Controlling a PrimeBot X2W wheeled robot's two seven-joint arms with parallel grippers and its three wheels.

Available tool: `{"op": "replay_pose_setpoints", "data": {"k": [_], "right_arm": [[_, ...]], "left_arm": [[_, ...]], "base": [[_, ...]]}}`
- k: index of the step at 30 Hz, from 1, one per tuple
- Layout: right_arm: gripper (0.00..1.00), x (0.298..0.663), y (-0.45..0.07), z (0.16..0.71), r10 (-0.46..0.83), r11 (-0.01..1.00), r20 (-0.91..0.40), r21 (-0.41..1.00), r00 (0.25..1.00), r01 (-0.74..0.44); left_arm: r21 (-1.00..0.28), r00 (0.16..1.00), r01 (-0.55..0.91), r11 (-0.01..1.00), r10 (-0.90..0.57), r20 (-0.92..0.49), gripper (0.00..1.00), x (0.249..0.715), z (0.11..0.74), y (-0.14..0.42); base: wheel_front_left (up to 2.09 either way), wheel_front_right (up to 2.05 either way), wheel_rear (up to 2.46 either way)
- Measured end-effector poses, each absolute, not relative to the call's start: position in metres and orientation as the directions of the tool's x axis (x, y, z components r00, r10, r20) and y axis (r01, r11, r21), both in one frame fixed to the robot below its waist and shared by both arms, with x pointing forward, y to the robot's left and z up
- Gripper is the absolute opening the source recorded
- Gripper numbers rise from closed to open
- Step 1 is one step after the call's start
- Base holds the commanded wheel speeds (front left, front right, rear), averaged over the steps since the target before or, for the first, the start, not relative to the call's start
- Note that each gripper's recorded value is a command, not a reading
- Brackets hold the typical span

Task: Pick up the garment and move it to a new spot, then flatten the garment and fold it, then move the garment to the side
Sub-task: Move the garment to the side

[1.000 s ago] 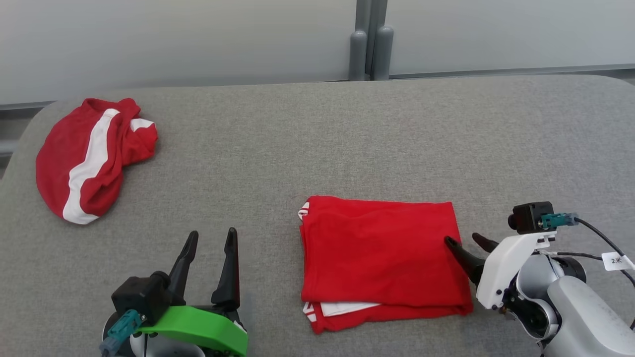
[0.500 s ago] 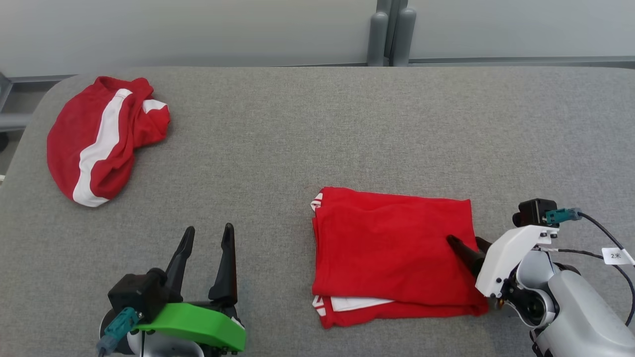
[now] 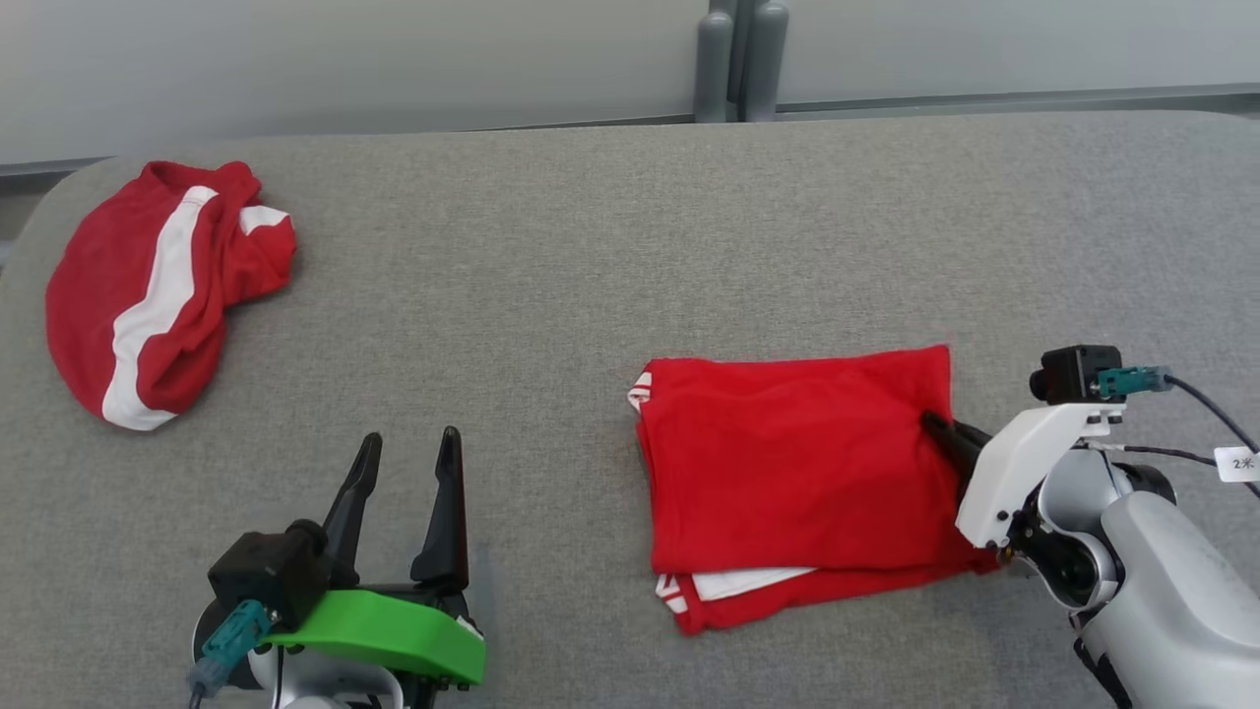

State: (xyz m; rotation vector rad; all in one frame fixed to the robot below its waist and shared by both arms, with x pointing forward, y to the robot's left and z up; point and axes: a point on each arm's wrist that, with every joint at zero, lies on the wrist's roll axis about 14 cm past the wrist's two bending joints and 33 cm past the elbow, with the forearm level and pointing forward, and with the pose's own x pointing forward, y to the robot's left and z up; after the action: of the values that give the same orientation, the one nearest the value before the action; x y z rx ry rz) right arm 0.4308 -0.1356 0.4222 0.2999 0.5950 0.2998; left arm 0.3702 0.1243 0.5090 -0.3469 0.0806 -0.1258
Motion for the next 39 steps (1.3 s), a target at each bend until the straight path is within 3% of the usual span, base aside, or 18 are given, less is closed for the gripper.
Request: {"op": "replay_pose_setpoints", "data": {"k": [18, 33, 39], "right_arm": [[0.00, 0.442, -0.263, 0.487, 0.061, 0.977, -0.389, 0.211, 0.919, 0.024], [0.00, 0.402, -0.347, 0.505, -0.181, 0.955, -0.358, 0.157, 0.916, 0.250], [0.00, 0.413, -0.355, 0.502, -0.207, 0.953, -0.350, 0.140, 0.914, 0.270]], "left_arm": [[-0.349, 0.924, 0.348, 0.870, -0.381, -0.030, 1.00, 0.404, 0.507, 0.041], [-0.351, 0.789, 0.573, 0.741, -0.614, -0.007, 1.00, 0.424, 0.504, -0.052], [-0.359, 0.796, 0.558, 0.748, -0.605, -0.022, 1.00, 0.430, 0.496, -0.050]], "base": [[0.00, 0.00, 0.00], [0.00, 0.00, 0.00], [0.00, 0.00, 0.00]]}}
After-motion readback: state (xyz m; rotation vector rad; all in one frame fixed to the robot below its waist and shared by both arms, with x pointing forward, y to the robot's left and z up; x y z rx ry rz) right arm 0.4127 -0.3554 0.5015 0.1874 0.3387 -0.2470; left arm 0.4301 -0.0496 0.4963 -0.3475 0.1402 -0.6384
